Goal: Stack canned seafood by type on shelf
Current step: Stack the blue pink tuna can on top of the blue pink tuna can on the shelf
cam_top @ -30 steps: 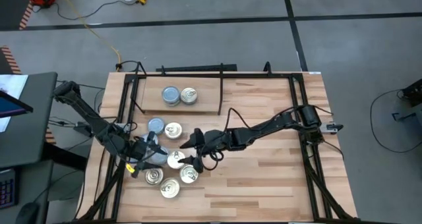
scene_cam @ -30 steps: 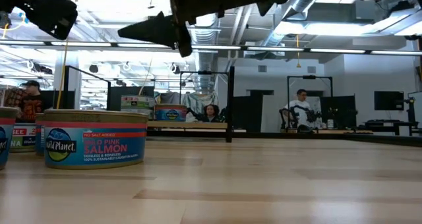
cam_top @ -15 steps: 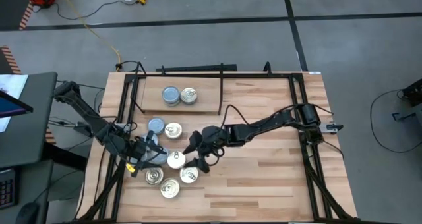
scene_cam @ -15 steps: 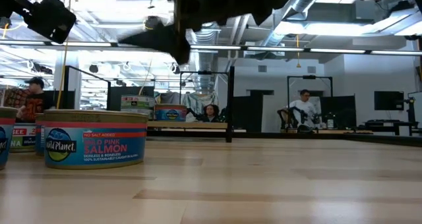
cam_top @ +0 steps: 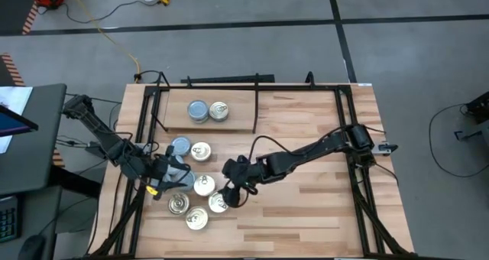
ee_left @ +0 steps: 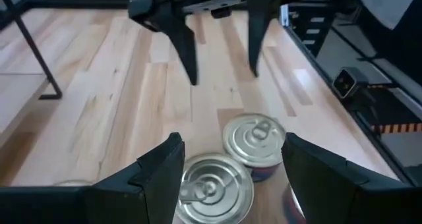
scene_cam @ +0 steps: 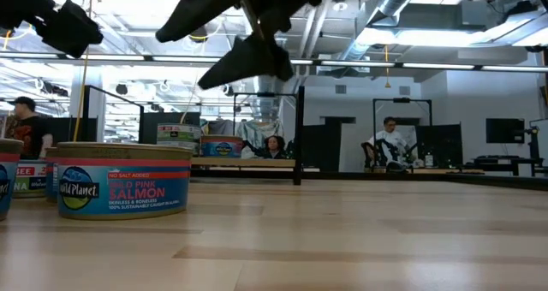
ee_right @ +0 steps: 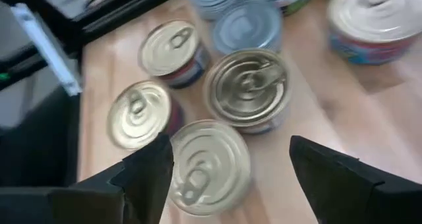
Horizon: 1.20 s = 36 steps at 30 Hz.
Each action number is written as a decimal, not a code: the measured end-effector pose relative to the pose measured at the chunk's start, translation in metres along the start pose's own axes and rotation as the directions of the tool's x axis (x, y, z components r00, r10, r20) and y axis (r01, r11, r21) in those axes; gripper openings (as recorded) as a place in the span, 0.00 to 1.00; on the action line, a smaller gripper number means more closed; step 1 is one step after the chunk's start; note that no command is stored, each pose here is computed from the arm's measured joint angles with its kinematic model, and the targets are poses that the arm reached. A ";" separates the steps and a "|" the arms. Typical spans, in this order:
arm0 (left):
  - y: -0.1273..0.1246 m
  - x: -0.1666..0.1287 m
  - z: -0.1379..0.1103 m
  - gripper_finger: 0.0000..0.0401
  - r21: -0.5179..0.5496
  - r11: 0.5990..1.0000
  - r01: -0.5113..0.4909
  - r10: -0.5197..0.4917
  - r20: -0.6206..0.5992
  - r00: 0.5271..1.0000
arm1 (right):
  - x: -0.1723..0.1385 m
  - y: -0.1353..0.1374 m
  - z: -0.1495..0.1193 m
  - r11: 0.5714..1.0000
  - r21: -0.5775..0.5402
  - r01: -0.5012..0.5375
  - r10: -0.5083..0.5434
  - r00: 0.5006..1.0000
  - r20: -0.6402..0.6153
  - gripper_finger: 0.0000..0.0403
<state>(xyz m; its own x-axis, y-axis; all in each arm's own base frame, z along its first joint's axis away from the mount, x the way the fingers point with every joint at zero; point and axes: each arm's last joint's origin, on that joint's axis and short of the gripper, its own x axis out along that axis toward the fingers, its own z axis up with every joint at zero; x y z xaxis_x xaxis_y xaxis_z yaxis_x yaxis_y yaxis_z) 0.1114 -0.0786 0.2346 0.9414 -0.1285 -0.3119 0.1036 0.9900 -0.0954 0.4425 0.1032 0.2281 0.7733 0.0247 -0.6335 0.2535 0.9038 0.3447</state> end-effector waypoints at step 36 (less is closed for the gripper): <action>0.011 -0.031 0.012 0.60 -0.023 0.987 0.161 -0.162 -0.042 0.986 | 0.041 0.007 -0.025 0.977 -0.036 0.212 -0.214 0.935 -0.283 0.81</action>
<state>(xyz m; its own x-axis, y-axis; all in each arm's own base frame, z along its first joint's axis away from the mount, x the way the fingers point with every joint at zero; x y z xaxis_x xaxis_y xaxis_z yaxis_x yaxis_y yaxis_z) 0.0870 -0.0629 0.2548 0.8978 -0.2892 -0.3320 0.2462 0.9549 -0.1662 0.4612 0.1212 0.1870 0.5042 -0.0488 -0.8622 0.3906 0.9033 0.1773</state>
